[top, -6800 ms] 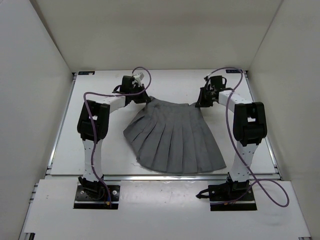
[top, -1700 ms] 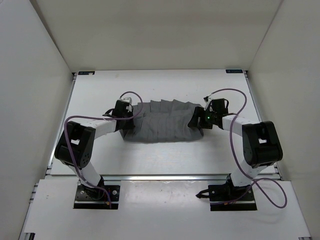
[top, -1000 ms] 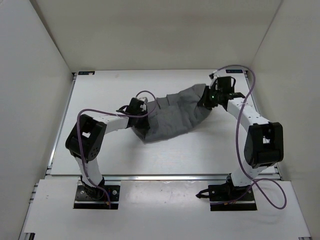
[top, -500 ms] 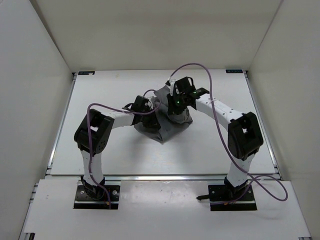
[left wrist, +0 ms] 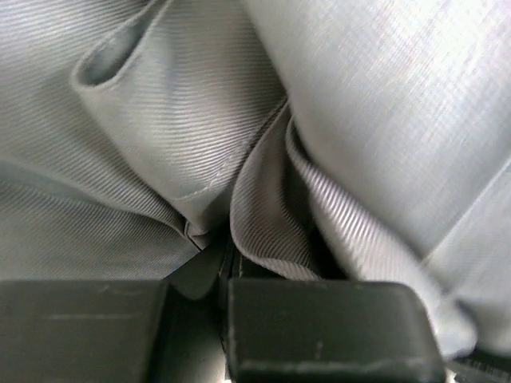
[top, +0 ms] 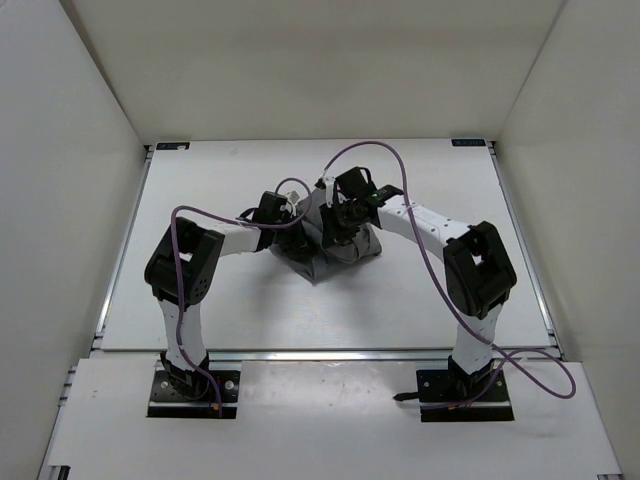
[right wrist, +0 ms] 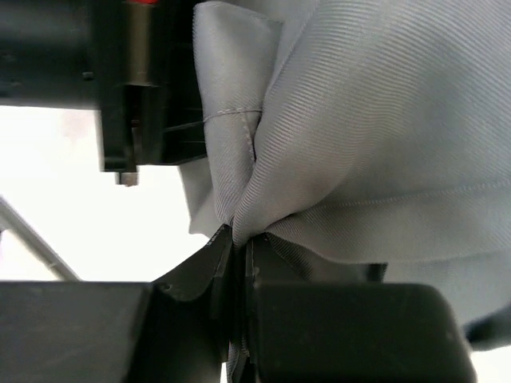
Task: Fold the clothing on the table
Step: Fold the skirt
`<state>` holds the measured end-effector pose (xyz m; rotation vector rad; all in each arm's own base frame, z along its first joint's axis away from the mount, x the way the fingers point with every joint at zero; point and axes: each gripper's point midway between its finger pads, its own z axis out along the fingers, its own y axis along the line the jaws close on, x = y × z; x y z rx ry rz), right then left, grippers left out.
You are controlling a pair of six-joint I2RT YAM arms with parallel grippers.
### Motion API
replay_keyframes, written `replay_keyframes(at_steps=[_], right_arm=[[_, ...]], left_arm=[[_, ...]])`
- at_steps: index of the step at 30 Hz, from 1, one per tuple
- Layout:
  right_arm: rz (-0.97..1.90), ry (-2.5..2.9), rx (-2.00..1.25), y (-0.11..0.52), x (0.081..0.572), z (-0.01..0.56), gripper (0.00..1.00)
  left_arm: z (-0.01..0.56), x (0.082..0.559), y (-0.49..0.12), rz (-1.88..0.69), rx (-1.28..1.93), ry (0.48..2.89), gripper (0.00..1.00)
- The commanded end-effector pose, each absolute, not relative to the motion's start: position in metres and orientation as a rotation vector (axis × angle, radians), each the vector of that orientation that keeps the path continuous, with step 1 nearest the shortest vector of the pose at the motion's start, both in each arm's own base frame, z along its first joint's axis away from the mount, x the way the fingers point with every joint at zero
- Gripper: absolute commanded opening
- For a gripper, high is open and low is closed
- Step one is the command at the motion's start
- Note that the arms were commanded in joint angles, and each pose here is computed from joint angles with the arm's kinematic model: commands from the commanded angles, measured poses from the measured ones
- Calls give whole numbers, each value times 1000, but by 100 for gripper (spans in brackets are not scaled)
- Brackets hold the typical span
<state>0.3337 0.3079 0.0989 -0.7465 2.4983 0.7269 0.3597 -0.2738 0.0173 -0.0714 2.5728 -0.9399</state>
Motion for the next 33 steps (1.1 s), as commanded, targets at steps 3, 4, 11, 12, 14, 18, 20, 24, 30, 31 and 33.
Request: replay_keyframes(at_steps=[3,4,11,12,14,18,20,24,30,31,33], right_arm=[[865,2446,-786,344,319,106,0],[879,2465,-784,345,315,100,1],[917,2408,-739,334,321,121,61],[892,2368,-703,328,330,135,70],[862,2329,-662,311,338,150,77],[846,2236,-553,277,354,195,76],[838,2183,-492,265,360,214,75],[760,2107,-434,245,366,224,59],[668,2309,-534,255,357,146,13],[667,2347,-553,259,354,130,11],[707,2383,-602,275,349,114,10]], left_arm=[[-1,346,-265,-884,-116,2632,0],[1,346,-265,-895,-124,2622,0],[25,348,-252,-964,-164,2582,25],[33,349,-248,-967,-170,2560,29],[49,355,-236,-975,-206,2508,41],[96,367,-214,-996,-242,2376,51],[110,369,-200,-981,-271,2336,55],[141,372,-189,-976,-270,2242,56],[136,358,-206,-1000,-233,2276,29],[138,354,-212,-1022,-218,2266,23],[139,350,-216,-1042,-216,2248,11]])
